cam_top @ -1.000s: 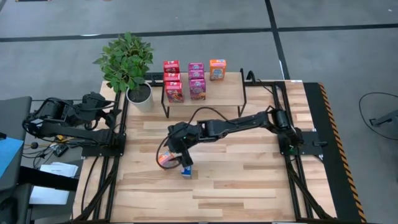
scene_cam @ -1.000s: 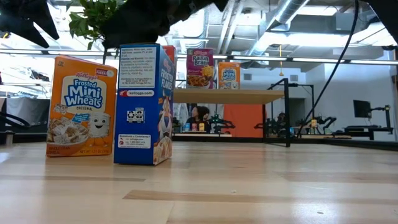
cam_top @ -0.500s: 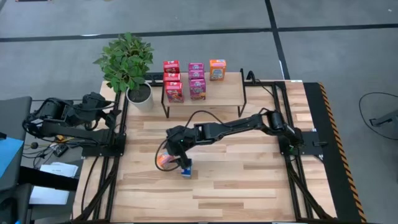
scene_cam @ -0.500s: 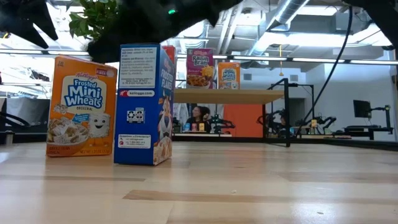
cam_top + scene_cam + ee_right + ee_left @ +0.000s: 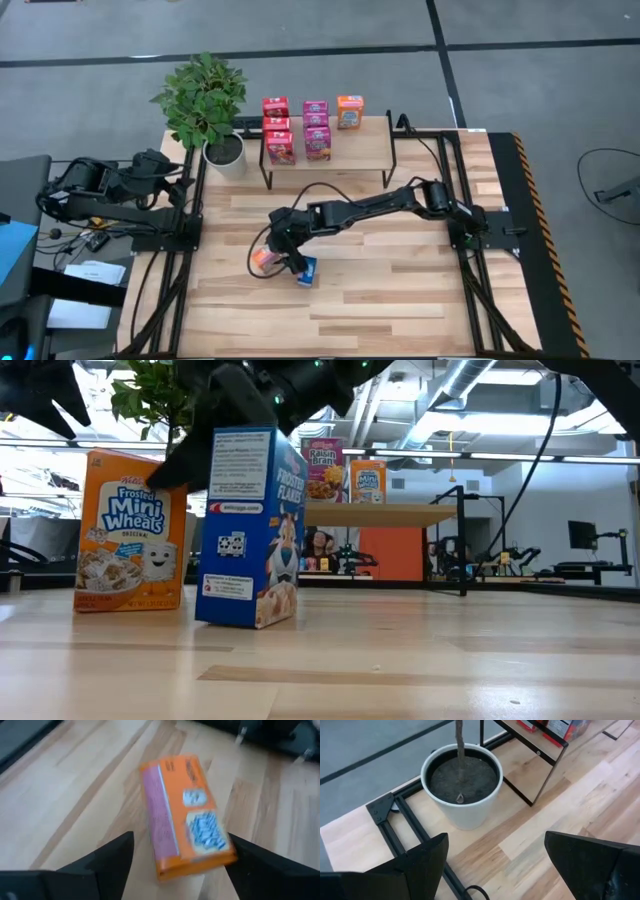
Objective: Stack cereal on shelf
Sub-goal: Put the orange cereal box on the shelf aligned with the other orange cereal box on the shelf
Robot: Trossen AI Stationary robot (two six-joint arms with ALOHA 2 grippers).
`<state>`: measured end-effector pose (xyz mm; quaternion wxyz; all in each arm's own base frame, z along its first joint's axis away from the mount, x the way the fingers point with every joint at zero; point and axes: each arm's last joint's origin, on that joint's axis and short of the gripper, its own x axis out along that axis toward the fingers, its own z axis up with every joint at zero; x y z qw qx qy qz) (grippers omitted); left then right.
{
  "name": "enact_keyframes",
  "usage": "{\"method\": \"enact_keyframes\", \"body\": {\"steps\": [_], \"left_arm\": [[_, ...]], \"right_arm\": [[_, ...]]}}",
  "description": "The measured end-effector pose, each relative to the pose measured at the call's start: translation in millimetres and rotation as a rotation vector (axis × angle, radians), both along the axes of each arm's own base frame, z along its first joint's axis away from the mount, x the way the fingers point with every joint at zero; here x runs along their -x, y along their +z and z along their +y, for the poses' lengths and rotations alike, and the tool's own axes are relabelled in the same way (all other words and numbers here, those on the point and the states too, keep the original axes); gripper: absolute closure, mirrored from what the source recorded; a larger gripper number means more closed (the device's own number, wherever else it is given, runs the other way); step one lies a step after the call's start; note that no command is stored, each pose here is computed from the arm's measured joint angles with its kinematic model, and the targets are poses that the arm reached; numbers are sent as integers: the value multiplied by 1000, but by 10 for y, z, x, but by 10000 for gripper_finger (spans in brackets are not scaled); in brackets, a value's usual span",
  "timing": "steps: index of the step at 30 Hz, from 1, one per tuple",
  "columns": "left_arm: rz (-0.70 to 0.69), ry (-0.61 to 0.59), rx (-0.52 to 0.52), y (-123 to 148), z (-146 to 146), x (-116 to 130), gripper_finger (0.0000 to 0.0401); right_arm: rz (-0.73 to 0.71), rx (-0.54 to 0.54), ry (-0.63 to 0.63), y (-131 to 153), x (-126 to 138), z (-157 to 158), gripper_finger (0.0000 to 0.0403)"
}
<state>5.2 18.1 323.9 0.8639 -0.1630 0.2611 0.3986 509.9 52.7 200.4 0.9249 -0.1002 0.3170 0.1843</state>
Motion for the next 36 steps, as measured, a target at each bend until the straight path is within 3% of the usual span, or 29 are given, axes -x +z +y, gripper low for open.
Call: {"method": "enact_keyframes", "body": {"steps": [19,27,36], "left_arm": [[5,6,-16,2,4,1,80],[5,12,-24,3,6,3,80],[5,17,-30,4,8,3,80]], "right_arm": [[17,-63,-71,204,15,-75,218],[-4,-71,-109,572,3,-250,209],[51,-102,-150,1375,199,-516,217]]}}
